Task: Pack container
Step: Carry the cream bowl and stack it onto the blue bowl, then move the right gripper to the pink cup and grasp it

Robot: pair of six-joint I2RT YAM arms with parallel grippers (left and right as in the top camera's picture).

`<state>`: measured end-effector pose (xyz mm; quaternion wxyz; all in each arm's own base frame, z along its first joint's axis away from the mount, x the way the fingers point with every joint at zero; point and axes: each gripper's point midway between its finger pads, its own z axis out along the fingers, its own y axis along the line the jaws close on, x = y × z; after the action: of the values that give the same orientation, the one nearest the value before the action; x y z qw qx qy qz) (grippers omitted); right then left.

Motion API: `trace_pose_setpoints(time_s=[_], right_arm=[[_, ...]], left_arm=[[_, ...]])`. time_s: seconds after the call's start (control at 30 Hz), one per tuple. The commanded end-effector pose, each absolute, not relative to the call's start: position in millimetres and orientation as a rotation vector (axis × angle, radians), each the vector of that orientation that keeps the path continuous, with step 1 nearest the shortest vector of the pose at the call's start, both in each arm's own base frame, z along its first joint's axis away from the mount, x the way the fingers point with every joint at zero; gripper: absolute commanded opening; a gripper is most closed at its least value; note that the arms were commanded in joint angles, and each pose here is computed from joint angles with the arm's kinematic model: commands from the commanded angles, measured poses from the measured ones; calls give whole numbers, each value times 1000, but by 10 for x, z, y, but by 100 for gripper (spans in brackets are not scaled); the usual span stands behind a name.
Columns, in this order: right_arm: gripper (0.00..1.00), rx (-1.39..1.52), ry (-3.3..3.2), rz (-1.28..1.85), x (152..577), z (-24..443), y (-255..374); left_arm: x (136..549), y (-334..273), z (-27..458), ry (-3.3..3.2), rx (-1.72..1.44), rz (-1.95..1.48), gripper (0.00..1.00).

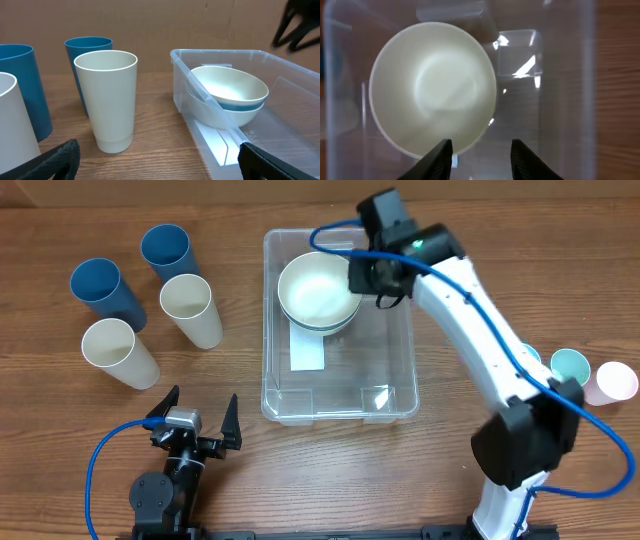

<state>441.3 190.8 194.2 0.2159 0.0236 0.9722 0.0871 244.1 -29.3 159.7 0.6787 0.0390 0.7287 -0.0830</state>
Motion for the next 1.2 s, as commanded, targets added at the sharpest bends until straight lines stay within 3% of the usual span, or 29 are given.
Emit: trace_pose_setpoints(time_s=[0.0, 0.17, 0.33, 0.53, 0.73, 1.17], right_arm=[[40, 233, 2510, 83, 4314, 2939, 1204], [39, 744, 2556, -106, 4005, 2874, -189], [38, 1228, 2488, -81, 3608, 2744, -1336], [37, 1813, 2333, 18, 2869, 2043, -2367], [35, 2093, 2213, 61, 2326, 1390, -2745], [35, 2032, 2204, 94, 2448, 860, -2753]], left_arm=[[2441, -271, 1604, 1630, 71, -185, 100], [2441, -271, 1604, 1630, 71, -185, 100], [2441, -271, 1604, 1630, 71, -185, 100], [2441, -271, 1604, 1630, 71, -185, 100], [2441, -271, 1604, 1630, 71, -185, 100], [2441, -271, 1604, 1630, 71, -185, 100]])
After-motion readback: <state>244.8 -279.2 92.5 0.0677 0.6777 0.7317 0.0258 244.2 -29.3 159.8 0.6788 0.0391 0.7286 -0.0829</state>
